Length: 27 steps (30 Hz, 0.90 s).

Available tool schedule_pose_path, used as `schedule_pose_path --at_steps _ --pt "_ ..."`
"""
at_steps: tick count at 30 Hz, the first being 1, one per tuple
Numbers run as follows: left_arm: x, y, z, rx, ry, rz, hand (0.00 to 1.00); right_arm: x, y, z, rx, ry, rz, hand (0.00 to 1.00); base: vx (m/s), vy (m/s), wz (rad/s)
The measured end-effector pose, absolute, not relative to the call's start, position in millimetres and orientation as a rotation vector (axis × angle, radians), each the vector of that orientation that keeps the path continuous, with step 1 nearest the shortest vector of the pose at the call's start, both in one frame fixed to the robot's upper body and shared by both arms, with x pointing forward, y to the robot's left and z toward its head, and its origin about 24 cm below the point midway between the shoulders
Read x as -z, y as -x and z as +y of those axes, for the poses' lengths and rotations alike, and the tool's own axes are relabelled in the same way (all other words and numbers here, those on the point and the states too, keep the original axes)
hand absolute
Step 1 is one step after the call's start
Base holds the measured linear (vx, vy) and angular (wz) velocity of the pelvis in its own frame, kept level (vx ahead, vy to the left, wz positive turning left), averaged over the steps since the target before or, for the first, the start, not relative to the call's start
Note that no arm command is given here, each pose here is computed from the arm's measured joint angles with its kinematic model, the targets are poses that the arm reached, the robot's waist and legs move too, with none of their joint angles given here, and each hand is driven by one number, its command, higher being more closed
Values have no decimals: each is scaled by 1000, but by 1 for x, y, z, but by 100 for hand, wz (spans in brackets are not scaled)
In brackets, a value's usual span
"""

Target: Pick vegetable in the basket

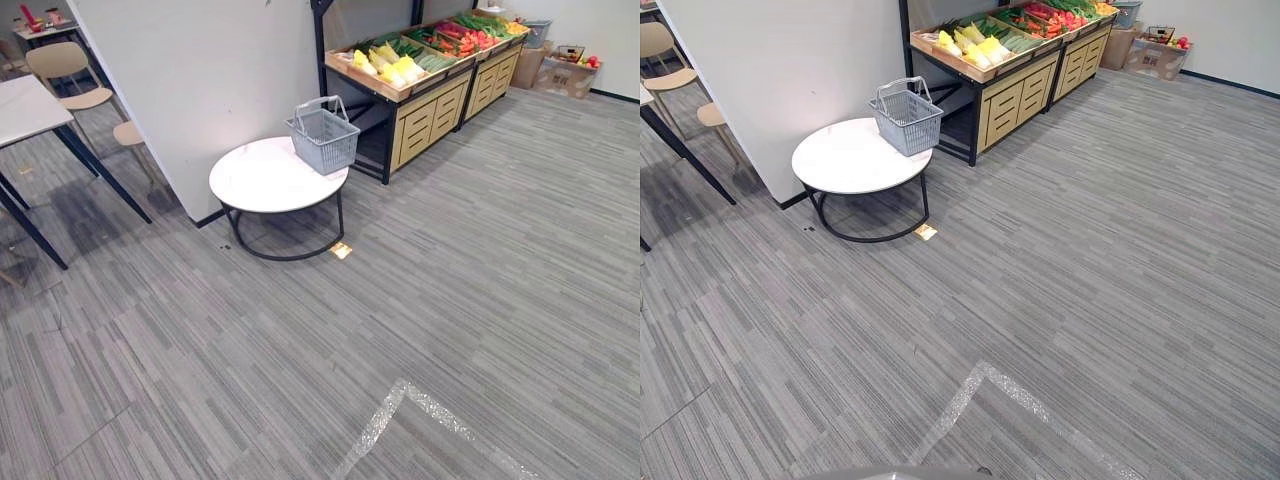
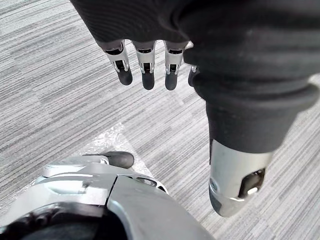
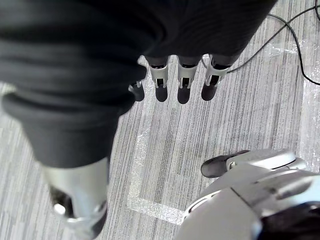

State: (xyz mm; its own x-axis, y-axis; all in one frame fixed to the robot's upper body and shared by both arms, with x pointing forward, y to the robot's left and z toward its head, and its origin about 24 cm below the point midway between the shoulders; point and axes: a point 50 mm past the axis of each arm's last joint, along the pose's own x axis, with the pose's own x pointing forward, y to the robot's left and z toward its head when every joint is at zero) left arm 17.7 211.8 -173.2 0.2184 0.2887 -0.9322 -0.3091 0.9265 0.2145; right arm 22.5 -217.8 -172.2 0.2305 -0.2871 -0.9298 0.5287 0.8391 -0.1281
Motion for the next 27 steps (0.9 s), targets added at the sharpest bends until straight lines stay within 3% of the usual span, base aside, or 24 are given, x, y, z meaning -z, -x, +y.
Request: schedule_pose_path --at_steps 27 --pt "173 -19 211 -419 25 1276 0 172 -23 -218 585 -246 1202 0 -31 -25 -2"
